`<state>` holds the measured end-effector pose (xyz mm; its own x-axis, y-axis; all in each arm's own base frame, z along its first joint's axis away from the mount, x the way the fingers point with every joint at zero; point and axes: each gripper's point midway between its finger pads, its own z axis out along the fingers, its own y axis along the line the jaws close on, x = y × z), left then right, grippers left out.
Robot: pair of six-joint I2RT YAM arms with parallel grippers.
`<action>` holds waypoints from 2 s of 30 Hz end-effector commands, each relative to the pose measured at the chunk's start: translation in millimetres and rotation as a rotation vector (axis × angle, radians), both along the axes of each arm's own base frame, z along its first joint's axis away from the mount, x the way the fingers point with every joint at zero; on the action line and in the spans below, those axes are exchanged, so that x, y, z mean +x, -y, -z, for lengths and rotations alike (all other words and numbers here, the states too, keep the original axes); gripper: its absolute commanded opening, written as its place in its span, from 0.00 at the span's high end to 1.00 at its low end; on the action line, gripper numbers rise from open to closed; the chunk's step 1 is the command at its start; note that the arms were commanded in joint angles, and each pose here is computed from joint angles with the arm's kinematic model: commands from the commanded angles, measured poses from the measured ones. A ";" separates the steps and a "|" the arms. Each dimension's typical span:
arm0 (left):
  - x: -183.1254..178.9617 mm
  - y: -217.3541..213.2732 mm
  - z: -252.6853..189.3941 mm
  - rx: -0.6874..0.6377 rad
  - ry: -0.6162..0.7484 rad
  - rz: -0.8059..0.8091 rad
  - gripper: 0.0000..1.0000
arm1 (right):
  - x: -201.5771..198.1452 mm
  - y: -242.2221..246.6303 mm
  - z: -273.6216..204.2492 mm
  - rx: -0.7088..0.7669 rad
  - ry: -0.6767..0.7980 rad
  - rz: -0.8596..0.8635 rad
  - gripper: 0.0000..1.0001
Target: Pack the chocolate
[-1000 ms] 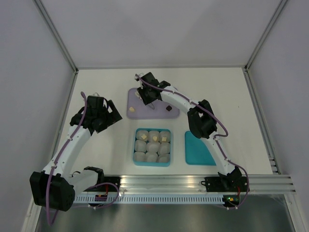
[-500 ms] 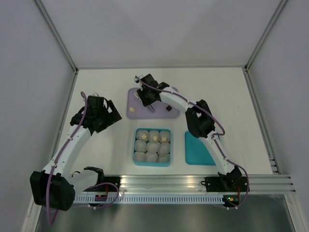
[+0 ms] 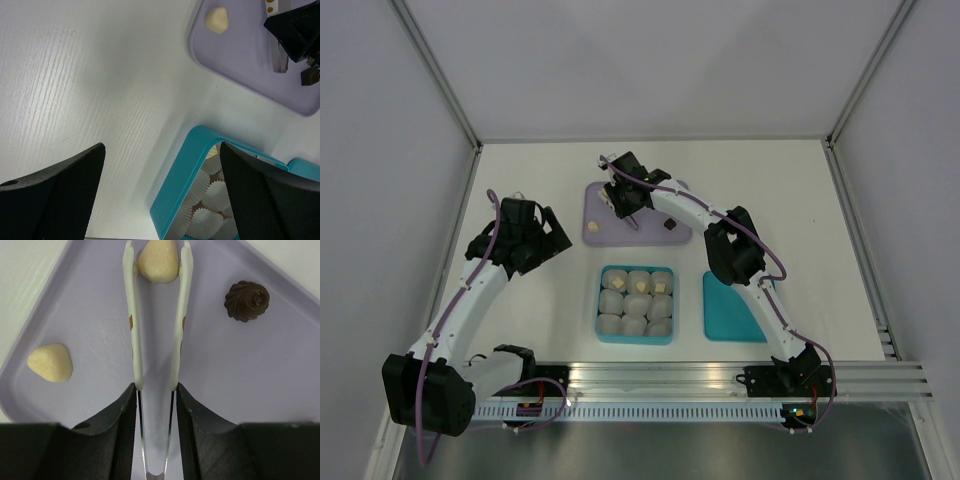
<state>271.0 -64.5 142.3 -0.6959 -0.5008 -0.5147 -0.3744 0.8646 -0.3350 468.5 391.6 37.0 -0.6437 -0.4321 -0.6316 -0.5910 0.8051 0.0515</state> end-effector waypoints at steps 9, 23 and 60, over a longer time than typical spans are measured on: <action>10.9 0.6 -19.9 -0.007 0.064 -0.014 0.00 | 9.0 3.3 -80.3 0.086 0.154 0.013 0.81; 16.7 6.1 -20.5 -0.039 0.060 -0.021 0.00 | -31.4 32.8 -103.3 0.089 0.178 -0.036 0.85; 2.8 13.0 -29.4 -0.086 0.078 0.009 0.00 | -140.7 93.7 -138.5 0.173 0.112 -0.092 0.85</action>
